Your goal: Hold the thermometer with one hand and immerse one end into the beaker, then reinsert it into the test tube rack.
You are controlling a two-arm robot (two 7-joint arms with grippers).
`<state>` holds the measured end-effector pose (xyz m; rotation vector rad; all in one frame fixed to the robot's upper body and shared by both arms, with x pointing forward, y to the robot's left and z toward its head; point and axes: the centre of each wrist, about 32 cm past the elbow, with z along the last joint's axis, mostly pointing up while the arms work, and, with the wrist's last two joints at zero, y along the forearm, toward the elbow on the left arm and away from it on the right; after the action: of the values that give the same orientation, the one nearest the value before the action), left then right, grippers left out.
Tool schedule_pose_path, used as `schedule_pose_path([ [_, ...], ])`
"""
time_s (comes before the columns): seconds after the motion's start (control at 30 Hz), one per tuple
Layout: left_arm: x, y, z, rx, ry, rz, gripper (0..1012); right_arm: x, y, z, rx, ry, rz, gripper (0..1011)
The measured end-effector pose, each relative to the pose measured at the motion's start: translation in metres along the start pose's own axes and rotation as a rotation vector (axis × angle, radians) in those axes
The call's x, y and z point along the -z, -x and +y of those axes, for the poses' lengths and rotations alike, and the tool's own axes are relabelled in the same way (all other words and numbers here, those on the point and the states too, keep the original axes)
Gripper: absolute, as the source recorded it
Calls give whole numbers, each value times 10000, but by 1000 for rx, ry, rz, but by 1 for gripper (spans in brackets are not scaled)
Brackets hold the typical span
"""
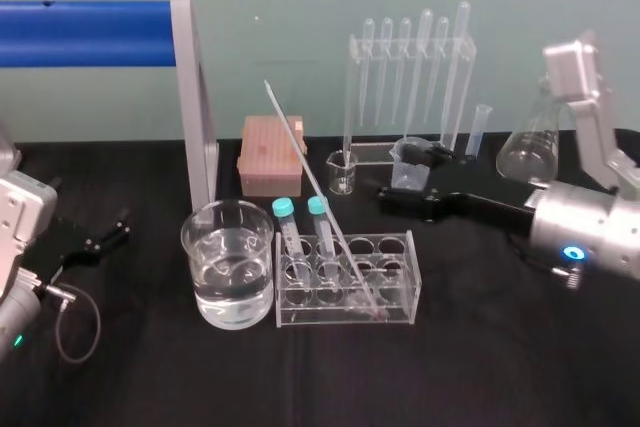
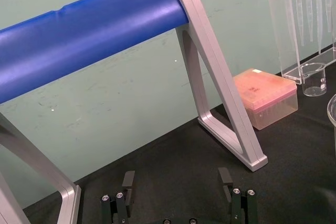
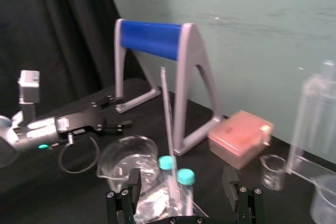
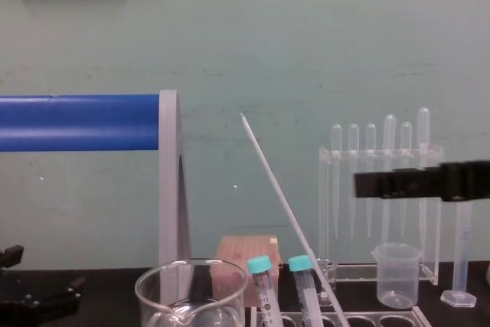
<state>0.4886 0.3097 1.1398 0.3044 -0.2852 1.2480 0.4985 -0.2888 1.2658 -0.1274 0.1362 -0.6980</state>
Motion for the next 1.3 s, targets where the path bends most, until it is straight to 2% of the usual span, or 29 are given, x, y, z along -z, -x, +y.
schedule_pose_path([
  [0.13,0,0,0,0,0,0,1008,-89,2,182,-41,5,-9,1000],
  [0.2,0,0,0,0,0,0,1008,-144,8,350,-59,11,-16,1000],
  [0.3,0,0,0,0,0,0,1008,-181,19,477,-69,17,-25,1000],
  [0.33,0,0,0,0,0,0,1008,-207,29,566,-76,21,-35,1000],
  [0.53,0,0,0,0,0,0,1008,-261,77,863,-77,55,-87,1000],
  [0.67,0,0,0,0,0,0,1008,-279,105,997,-65,78,-122,1000],
  [0.87,0,0,0,0,0,0,1008,-283,119,1108,-49,95,-145,1000],
  [1.3,0,0,0,0,0,0,1008,-276,122,1133,-33,100,-154,1000],
])
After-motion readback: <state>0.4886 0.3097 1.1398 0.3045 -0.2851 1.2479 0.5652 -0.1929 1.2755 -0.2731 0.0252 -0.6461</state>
